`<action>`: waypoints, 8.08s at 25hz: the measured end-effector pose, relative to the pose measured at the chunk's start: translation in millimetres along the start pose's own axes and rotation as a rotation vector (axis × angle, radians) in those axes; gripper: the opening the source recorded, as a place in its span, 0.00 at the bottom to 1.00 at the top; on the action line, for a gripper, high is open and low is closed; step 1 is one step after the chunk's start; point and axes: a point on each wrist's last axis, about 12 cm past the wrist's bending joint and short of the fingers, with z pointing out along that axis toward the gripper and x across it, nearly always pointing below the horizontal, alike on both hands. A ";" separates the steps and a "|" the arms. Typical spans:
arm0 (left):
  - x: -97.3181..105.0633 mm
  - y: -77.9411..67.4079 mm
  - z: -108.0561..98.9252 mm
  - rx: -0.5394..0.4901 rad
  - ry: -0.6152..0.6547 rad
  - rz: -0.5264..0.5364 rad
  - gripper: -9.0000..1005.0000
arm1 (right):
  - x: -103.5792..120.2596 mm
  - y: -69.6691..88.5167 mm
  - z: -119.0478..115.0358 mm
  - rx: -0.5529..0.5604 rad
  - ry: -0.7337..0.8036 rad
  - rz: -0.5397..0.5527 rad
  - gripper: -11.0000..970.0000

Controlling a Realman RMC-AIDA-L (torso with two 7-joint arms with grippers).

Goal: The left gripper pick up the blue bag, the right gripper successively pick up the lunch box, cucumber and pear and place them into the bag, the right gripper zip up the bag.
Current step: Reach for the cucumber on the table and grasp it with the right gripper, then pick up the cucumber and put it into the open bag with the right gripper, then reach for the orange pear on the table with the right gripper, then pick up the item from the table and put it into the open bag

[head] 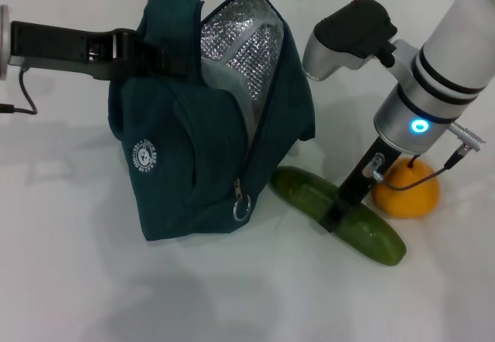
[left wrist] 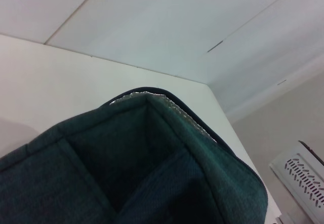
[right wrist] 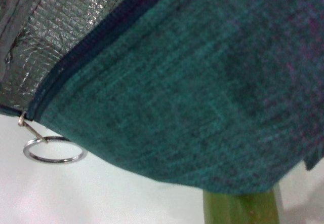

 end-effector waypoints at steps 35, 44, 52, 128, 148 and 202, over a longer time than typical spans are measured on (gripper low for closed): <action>2.0 -0.8 0.4 0.015 0.003 -0.011 0.05 | 79.1 -23.6 -81.7 -0.651 -0.606 0.048 0.56; 4.2 -1.8 1.4 0.026 0.015 -0.014 0.05 | 72.2 -46.0 -87.5 -0.492 -0.972 -0.022 0.56; 3.8 -3.4 1.8 0.035 0.022 -0.012 0.05 | 45.8 -49.2 -81.0 -0.420 -1.144 -0.116 0.57; 8.9 -5.3 6.8 0.076 0.009 0.009 0.05 | 233.9 -49.3 38.7 0.055 -1.253 -0.088 0.88; 7.5 -6.4 8.5 0.073 0.022 0.018 0.05 | 229.9 -50.9 42.3 0.102 -1.234 -0.129 0.27; 8.3 -5.7 14.2 0.117 0.022 0.014 0.05 | 61.3 -27.4 -25.0 -0.370 -1.346 -0.352 0.10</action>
